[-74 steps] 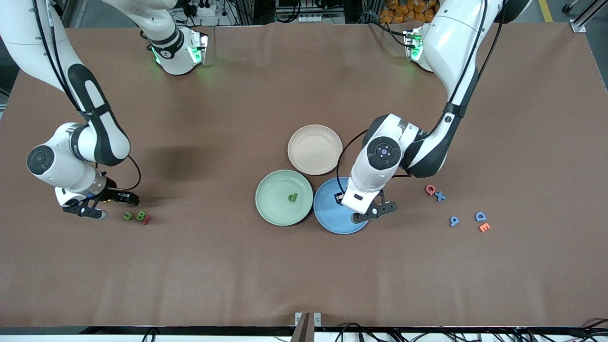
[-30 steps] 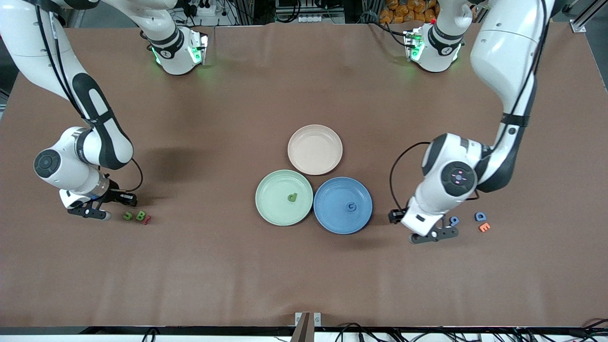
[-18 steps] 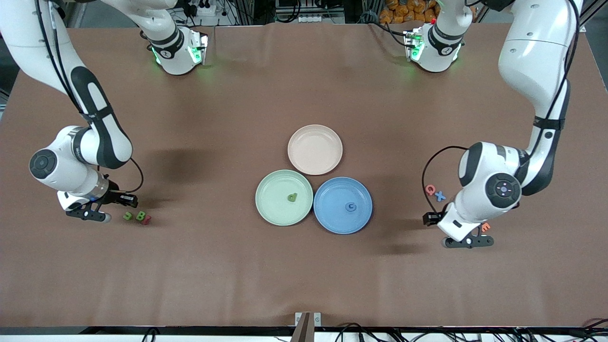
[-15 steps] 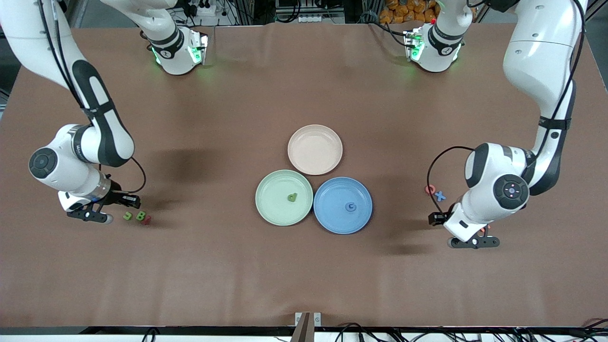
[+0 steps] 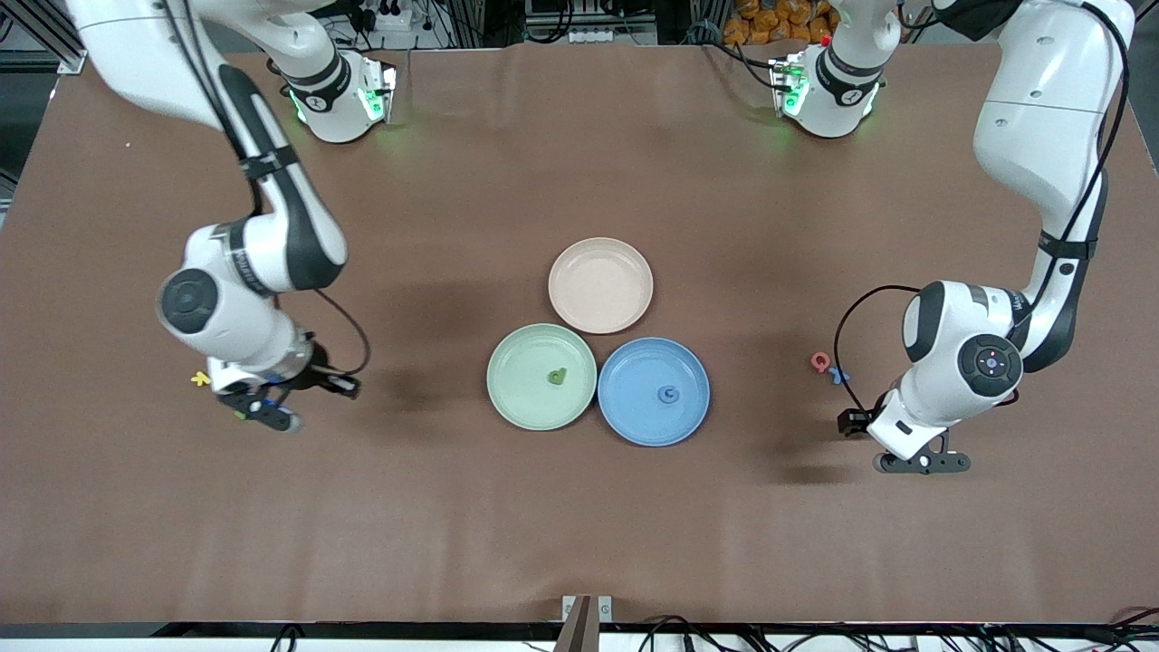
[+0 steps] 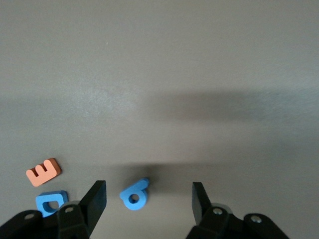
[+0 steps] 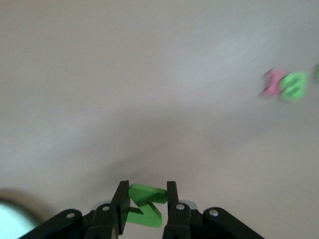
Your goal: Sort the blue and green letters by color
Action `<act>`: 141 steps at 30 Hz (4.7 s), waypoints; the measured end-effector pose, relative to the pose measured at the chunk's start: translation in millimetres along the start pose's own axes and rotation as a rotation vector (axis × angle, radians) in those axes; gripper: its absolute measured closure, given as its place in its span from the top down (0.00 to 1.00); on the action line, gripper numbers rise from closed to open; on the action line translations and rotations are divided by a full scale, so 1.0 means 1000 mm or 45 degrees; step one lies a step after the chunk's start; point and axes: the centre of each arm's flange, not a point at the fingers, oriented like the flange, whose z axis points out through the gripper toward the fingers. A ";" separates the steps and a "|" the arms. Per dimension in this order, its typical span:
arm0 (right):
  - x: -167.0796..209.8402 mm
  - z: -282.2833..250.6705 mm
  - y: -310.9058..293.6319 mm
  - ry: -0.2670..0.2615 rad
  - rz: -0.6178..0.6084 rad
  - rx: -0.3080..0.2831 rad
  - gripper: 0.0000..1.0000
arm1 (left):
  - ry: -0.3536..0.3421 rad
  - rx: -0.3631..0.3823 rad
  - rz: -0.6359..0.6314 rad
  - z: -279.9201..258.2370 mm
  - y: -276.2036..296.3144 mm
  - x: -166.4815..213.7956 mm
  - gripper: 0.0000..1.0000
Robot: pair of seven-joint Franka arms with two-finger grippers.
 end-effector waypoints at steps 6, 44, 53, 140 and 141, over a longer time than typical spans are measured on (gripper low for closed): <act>-0.043 0.003 -0.064 -0.018 0.104 0.035 0.34 | 0.014 -0.010 0.013 0.009 -0.002 -0.001 0.78; -0.162 0.089 -0.216 -0.004 0.287 0.024 0.81 | -0.050 -0.013 -0.008 0.040 -0.015 -0.018 0.78; -0.123 0.049 -0.202 0.019 0.218 0.026 1.00 | -0.057 -0.014 -0.011 0.044 -0.017 -0.020 0.78; 0.104 0.072 0.223 -0.020 -1.946 -0.173 0.73 | -0.055 -0.057 -0.290 -0.093 0.248 -0.058 0.32; 0.106 0.072 0.226 -0.021 -1.952 -0.177 0.73 | -0.055 -0.058 -0.300 -0.095 0.253 -0.059 0.32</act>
